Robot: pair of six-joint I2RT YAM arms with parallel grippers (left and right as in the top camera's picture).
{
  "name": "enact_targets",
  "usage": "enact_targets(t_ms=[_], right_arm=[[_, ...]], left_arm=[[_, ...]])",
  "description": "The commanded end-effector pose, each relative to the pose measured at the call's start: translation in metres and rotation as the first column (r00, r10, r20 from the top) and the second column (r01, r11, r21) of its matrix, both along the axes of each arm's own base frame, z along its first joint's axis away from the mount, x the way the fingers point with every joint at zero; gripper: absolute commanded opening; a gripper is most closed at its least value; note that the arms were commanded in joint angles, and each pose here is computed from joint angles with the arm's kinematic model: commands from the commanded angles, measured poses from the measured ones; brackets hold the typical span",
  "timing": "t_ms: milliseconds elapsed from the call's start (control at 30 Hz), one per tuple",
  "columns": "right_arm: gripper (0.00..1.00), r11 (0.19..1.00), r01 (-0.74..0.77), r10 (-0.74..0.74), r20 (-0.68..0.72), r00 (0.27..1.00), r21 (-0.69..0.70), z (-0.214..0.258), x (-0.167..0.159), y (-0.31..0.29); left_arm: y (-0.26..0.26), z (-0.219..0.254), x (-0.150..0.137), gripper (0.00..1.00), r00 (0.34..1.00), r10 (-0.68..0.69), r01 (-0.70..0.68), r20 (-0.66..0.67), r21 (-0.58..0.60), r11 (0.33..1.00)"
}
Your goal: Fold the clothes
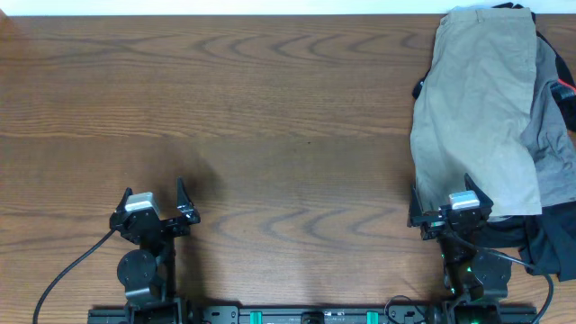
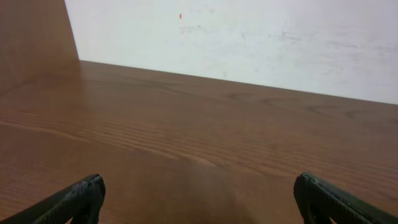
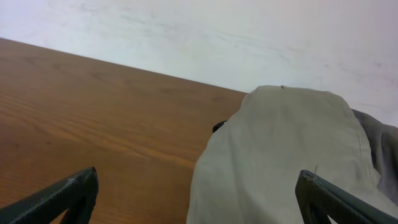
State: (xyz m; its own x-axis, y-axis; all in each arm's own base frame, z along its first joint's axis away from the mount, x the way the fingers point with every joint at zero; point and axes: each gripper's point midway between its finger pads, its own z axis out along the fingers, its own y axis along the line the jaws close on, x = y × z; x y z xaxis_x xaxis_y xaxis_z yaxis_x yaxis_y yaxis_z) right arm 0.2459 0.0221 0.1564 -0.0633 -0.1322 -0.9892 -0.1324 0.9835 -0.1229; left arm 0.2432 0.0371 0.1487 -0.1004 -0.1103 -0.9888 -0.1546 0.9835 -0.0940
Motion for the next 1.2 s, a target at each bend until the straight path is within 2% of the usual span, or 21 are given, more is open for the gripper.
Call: enact_targets(t_ms=[0,933,1167], right_arm=[[0.99,1.000,-0.009,0.009,-0.005,1.000,-0.007,-0.002,0.000,0.002],[0.99,1.000,0.000,0.000,-0.001,1.000,-0.008,-0.001,0.000,0.001],[0.99,1.000,-0.011,0.011,0.116,0.993,-0.001,0.028,0.001,0.003]], left_arm=[[-0.008,-0.016,0.000,0.98,0.997,-0.046,0.046,-0.056,-0.010,0.999],[-0.009,-0.016,0.000,0.98,0.997,-0.047,0.046,-0.056,-0.010,0.999],[-0.009,-0.015,0.000,0.98,0.997,-0.048,0.048,-0.053,-0.010,0.999]])
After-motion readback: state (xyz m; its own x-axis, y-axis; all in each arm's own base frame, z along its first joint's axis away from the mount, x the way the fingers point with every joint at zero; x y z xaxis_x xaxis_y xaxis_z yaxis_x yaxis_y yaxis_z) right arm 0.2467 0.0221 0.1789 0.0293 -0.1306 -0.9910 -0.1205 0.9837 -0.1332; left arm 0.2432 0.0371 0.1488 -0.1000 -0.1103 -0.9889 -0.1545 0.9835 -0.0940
